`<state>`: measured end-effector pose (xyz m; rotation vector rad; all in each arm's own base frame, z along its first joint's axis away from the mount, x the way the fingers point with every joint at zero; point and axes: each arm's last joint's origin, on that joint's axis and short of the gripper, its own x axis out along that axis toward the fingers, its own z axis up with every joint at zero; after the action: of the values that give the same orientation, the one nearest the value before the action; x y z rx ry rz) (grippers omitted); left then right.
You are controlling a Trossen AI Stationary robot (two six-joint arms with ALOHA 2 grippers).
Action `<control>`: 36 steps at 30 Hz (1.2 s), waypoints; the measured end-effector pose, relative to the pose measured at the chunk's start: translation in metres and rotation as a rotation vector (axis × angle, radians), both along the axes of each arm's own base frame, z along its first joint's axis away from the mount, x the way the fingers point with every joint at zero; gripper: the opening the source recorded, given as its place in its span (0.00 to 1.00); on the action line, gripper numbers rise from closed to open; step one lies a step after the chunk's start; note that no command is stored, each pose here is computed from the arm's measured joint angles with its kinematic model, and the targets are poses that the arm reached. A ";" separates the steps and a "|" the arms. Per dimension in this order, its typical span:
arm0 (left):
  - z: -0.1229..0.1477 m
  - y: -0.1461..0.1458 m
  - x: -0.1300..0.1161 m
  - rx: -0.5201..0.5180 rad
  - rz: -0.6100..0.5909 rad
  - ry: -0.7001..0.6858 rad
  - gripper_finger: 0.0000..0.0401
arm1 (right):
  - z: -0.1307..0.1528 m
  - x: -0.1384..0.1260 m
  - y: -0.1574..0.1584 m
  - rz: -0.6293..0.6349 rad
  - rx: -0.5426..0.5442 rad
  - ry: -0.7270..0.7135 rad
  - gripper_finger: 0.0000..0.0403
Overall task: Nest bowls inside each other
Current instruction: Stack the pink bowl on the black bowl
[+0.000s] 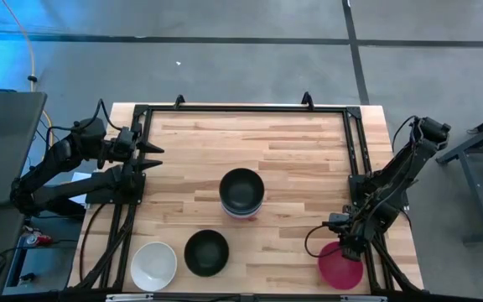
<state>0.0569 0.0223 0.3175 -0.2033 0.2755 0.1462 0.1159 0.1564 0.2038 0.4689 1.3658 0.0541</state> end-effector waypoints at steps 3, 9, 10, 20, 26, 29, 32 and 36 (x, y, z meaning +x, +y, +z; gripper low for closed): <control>0.000 0.000 0.000 0.000 0.000 0.000 0.44 | -0.002 0.001 0.001 -0.002 -0.007 0.006 0.33; 0.000 0.000 0.000 0.000 0.000 0.000 0.44 | -0.011 0.003 0.005 0.008 -0.033 0.058 0.33; 0.000 0.000 0.000 0.000 0.000 0.000 0.44 | -0.011 0.004 0.006 0.009 -0.030 0.055 0.33; 0.000 0.000 0.000 0.001 0.000 -0.002 0.44 | -0.011 0.004 0.006 0.002 -0.031 0.051 0.10; 0.000 0.000 0.000 0.001 0.000 -0.002 0.44 | -0.012 0.003 0.003 -0.051 -0.059 0.073 0.02; 0.000 0.000 0.000 0.001 0.000 -0.002 0.44 | -0.012 0.005 0.000 -0.084 -0.057 0.081 0.01; 0.000 0.000 0.000 0.001 -0.001 -0.002 0.44 | -0.012 0.010 -0.004 -0.123 -0.055 0.088 0.01; 0.000 0.000 0.000 0.011 -0.003 -0.001 0.44 | -0.012 0.022 -0.015 -0.204 -0.052 0.086 0.00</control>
<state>0.0569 0.0224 0.3177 -0.1917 0.2742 0.1442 0.1379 0.1418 0.1917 0.5694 1.3933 -0.1699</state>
